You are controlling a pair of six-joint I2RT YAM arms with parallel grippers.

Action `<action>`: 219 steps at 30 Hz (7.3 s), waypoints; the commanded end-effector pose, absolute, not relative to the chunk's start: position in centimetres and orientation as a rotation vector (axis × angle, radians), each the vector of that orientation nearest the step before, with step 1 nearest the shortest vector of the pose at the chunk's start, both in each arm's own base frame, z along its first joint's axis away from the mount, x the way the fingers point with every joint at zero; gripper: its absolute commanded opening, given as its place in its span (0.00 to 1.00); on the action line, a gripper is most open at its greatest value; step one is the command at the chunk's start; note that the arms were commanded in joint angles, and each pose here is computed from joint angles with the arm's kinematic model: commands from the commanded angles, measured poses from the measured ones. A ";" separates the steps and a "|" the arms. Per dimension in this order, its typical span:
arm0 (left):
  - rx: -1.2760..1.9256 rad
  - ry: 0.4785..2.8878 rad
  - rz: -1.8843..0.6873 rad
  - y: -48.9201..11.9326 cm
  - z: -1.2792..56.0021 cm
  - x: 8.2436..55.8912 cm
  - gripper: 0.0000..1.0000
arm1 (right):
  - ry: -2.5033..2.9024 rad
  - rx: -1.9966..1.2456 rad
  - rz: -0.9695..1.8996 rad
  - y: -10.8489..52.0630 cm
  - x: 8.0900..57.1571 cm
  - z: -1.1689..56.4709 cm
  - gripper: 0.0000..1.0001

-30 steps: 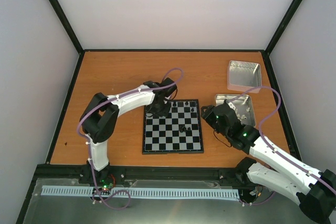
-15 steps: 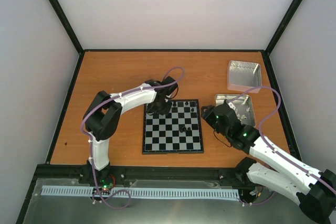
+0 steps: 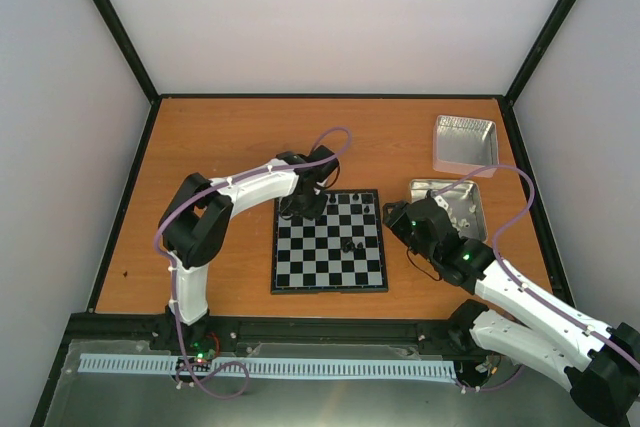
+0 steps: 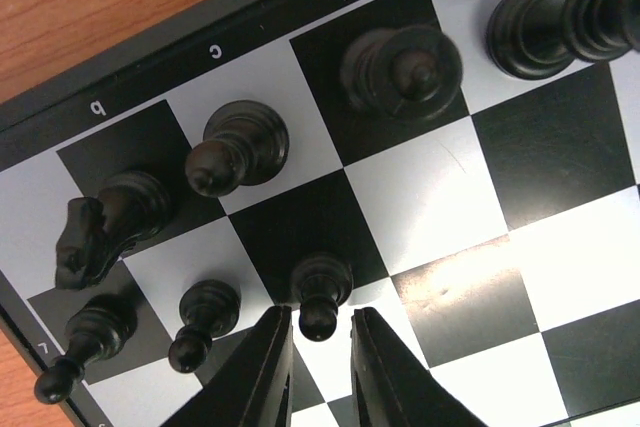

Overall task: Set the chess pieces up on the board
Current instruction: Place the chess piece on the chessboard, then adjust the chess piece on the chessboard, then pick up the chess piece from the chessboard, then place the chess piece on the chessboard, then pick up the chess piece from the chessboard.

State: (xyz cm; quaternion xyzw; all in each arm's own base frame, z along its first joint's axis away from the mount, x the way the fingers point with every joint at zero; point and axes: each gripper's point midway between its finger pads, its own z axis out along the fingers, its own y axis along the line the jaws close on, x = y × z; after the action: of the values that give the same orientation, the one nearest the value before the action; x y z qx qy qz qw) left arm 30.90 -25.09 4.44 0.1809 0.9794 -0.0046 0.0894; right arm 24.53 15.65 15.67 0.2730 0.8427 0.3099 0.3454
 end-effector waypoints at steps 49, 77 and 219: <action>0.359 2.418 -0.287 -23.9 18.1 32.0 0.52 | 2.666 -0.228 0.439 20.0 21.3 9.5 0.43; 0.218 2.165 -0.291 -18.6 20.6 29.3 0.61 | 2.869 -0.249 0.138 22.2 22.8 5.3 0.19; 0.103 1.895 -0.253 -13.4 28.0 26.9 0.70 | 2.922 -0.402 0.277 24.1 21.5 4.6 0.18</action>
State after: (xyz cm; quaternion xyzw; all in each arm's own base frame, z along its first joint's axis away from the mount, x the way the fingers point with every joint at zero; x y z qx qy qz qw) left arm 26.63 -13.37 27.09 0.0442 0.8184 -0.1070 0.5629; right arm 21.63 24.53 5.44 -0.1314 0.9808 0.1109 0.0925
